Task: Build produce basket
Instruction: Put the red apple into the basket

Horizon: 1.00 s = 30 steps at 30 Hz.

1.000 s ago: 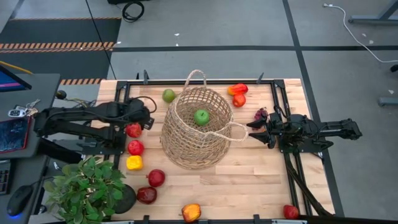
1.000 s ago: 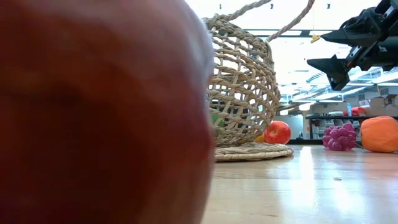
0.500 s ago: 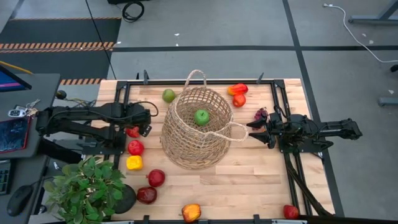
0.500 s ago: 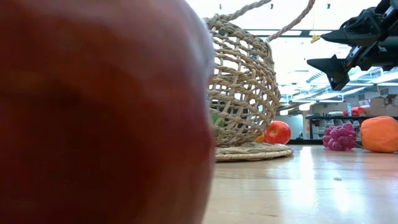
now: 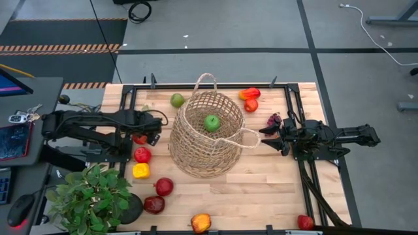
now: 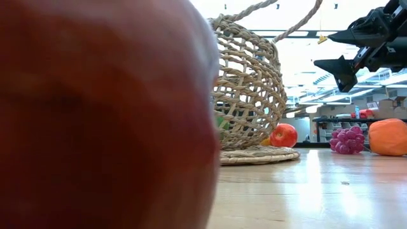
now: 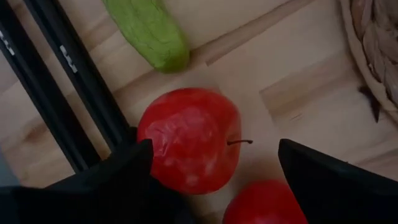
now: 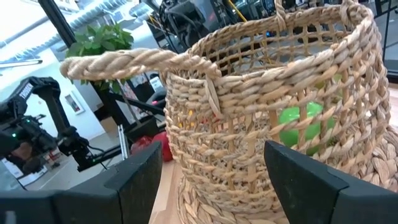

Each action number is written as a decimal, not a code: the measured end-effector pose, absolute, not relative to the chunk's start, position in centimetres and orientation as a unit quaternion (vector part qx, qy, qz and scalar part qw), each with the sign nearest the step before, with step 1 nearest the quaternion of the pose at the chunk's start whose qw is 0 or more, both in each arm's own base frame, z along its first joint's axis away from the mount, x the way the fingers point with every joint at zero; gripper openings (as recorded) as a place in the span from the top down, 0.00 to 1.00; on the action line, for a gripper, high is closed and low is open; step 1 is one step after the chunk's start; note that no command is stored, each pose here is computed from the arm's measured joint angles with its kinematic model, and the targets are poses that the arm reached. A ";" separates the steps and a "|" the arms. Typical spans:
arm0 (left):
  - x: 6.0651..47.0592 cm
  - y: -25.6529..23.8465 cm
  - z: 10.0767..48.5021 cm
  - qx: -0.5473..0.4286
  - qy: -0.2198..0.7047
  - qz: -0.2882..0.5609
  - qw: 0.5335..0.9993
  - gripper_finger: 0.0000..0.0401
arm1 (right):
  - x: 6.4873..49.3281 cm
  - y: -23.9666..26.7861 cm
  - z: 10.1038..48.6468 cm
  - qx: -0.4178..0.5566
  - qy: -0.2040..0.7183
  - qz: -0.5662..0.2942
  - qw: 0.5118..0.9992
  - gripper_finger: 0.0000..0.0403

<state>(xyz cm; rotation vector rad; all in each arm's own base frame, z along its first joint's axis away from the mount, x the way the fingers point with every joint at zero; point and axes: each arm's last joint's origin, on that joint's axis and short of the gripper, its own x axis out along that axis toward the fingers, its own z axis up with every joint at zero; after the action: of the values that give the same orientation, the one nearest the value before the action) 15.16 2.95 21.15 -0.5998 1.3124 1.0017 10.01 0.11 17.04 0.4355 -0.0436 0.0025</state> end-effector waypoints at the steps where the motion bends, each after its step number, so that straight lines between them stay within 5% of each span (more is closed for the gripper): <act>1: 15.2 3.0 21.1 -0.263 0.577 0.439 0.637 0.12 | 10.0 0.1 17.0 0.216 -0.021 0.001 0.976 0.29; 22: 17.1 3.2 18.0 -0.216 0.670 0.429 0.566 0.12 | 10.0 0.1 17.0 0.216 -0.021 0.001 0.976 0.29; 30: 17.1 3.2 17.9 -0.192 0.679 0.417 0.573 0.13 | 10.0 0.1 17.0 0.216 -0.021 0.001 0.976 0.29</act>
<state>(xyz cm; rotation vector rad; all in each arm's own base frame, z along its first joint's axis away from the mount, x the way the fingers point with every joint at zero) 17.07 3.22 17.94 -0.4507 1.5913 0.9776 10.01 0.11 17.03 0.4355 -0.0422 0.0022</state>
